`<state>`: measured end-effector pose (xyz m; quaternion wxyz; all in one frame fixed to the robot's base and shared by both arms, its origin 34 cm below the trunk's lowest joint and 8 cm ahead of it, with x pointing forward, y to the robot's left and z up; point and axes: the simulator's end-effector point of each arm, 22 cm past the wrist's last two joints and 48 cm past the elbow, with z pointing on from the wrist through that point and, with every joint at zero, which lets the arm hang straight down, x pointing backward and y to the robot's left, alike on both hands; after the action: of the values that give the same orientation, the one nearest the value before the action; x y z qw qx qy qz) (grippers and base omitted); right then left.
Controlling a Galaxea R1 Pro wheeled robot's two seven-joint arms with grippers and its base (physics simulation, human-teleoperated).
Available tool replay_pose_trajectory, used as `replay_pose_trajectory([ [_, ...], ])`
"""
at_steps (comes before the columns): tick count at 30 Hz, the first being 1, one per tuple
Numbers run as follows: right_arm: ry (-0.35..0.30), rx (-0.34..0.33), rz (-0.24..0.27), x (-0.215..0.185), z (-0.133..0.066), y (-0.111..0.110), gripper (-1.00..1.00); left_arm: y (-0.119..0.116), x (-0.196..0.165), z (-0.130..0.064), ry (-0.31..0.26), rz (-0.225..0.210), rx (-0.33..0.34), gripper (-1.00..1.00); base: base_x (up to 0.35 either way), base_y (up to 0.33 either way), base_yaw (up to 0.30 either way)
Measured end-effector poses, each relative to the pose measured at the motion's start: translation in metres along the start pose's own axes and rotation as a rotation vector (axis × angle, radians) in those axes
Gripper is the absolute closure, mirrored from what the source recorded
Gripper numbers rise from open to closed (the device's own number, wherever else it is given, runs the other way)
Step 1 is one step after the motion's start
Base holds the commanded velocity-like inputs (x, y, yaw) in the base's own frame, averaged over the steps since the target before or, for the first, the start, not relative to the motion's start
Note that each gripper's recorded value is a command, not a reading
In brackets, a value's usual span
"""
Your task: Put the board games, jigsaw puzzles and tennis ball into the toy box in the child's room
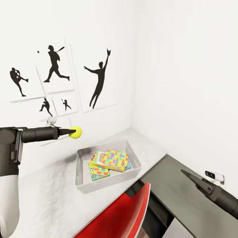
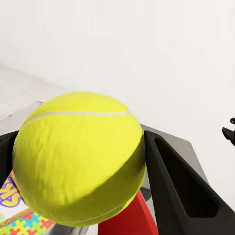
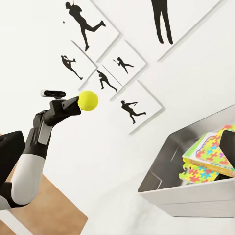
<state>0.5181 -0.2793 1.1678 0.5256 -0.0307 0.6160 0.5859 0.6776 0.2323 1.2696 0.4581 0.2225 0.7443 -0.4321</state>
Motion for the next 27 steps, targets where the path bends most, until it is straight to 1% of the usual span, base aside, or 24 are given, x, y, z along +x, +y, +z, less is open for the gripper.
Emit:
replay_pose_trajectory([
  [3, 0.0, 0.0, 0.0, 0.0, 0.0, 0.0, -1.0, -0.002, 0.0, 0.0, 0.002, 0.006, 0.001, 1.0, 0.0, 0.0, 0.0],
  [6, 0.0, 0.001, 0.0, 0.0, -0.001, 0.0, -1.0, -0.007, -0.002, 0.0, 0.001, 0.032, -0.001, 1.0, 0.0, 0.0, 0.0],
  [9, -0.001, 0.002, 0.0, 0.0, -0.001, 0.0, -1.0, -0.009, -0.002, 0.001, 0.007, 0.041, -0.003, 1.0, 0.0, 0.0, 0.0],
  [11, 0.0, 0.002, 0.0, -0.001, -0.001, -0.001, -1.0, -0.012, 0.002, 0.005, 0.024, 0.048, 0.002, 1.0, 0.0, 0.0, 0.0],
  [15, -0.007, 0.009, -0.005, -0.004, -0.004, -0.001, -1.0, -0.02, 0.016, 0.022, 0.092, 0.067, 0.022, 1.0, 0.0, 0.0, 0.0],
  [21, -0.018, 0.019, -0.011, -0.009, -0.009, -0.003, -1.0, -0.027, 0.029, 0.034, 0.145, 0.079, 0.037, 1.0, 0.0, 0.0, 0.0],
  [24, -0.02, 0.021, -0.011, -0.009, -0.009, -0.003, -1.0, -0.027, 0.037, 0.04, 0.179, 0.086, 0.035, 1.0, 0.0, 0.0, 0.0],
  [27, -0.021, 0.021, -0.011, -0.01, -0.01, -0.003, -1.0, -0.024, 0.047, 0.045, 0.218, 0.093, 0.015, 1.0, 0.0, 0.0, 0.0],
])
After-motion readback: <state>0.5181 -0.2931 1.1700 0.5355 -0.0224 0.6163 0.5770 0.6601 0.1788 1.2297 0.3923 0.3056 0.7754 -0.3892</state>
